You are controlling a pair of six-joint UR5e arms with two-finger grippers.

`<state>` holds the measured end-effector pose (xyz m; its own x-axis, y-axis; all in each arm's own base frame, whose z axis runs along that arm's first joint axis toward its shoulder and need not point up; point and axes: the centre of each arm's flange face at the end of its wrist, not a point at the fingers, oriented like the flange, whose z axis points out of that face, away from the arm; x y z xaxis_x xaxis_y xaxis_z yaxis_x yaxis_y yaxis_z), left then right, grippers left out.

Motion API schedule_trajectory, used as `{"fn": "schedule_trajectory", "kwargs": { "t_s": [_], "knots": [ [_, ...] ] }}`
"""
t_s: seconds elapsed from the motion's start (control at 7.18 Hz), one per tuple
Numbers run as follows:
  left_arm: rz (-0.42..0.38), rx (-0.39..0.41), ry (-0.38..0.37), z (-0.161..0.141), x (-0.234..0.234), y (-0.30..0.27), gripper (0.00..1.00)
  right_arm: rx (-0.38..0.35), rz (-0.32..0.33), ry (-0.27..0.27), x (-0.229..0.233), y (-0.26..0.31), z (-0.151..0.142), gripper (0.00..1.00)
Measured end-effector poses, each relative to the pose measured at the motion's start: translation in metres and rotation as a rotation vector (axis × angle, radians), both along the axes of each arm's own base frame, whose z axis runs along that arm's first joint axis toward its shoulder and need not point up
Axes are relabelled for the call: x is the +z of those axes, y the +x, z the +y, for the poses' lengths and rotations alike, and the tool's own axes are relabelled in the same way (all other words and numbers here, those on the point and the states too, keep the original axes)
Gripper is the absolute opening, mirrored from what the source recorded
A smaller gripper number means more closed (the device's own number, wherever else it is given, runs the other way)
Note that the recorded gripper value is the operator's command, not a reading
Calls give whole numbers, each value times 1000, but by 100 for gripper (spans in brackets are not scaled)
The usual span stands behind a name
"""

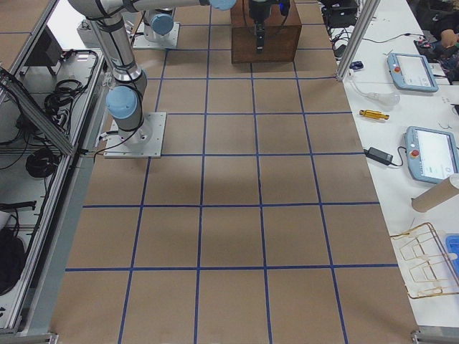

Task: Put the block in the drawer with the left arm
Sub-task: 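Pull the drawer open away from the cabinet with the left gripper, then release the handle and move the left gripper above the yellow cube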

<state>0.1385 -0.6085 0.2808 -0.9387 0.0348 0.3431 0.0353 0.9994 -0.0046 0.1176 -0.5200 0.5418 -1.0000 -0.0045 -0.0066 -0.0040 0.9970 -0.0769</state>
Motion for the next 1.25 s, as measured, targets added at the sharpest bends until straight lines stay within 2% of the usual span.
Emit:
{"fn": "schedule_trajectory", "kwargs": {
  "t_s": [1.25],
  "knots": [
    [4, 62, -25, 19, -2, 75, 99, -1, -1, 1, 0, 0, 0, 100]
  ]
}}
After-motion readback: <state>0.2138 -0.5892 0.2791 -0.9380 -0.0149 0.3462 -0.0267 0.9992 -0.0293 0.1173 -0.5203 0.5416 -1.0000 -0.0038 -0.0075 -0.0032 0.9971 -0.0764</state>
